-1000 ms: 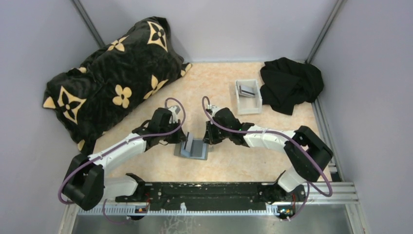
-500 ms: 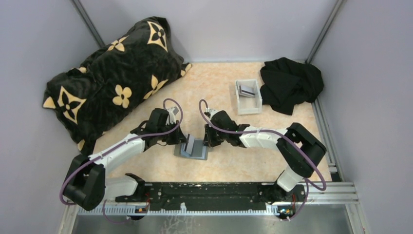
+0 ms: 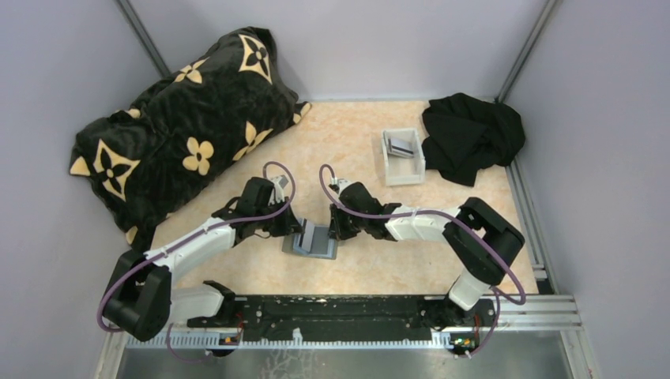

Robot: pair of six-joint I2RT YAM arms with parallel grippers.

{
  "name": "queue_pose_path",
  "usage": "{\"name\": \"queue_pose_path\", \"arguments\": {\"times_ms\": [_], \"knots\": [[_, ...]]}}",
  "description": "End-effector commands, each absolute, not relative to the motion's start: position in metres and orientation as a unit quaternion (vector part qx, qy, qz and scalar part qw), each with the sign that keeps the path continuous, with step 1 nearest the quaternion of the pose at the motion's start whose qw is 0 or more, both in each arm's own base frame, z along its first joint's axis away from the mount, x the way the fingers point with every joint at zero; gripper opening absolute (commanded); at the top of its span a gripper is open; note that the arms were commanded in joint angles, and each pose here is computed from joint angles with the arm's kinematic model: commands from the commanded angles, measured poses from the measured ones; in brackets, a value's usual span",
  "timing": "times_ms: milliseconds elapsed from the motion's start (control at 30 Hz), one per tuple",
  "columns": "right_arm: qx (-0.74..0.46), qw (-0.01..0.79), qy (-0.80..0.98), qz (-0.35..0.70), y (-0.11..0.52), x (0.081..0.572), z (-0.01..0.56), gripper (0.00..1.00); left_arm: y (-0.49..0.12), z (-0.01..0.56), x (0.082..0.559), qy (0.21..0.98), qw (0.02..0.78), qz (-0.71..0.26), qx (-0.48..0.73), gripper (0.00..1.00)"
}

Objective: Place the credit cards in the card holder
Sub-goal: Insert the credit card into the card holder.

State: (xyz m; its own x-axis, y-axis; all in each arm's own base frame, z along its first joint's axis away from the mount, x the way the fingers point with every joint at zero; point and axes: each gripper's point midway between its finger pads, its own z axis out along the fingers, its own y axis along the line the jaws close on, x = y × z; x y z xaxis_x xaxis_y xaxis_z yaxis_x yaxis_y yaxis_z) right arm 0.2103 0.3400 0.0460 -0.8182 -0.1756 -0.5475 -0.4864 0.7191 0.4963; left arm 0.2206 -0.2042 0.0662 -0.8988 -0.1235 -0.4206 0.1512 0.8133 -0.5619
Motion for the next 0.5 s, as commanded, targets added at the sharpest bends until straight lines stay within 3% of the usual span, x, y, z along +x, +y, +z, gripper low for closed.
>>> {"name": "queue_pose_path", "arguments": {"times_ms": [0,467], "knots": [[-0.183,0.249,0.892,0.33,0.347,0.212,0.044,0.0,-0.198,0.061,0.221,0.929,0.225,-0.292,-0.015,0.0],[-0.18,0.231,0.901,0.319,0.344,0.209,0.024,0.0,-0.202,0.054,0.216,0.927,0.214,-0.307,-0.027,0.0]]}}
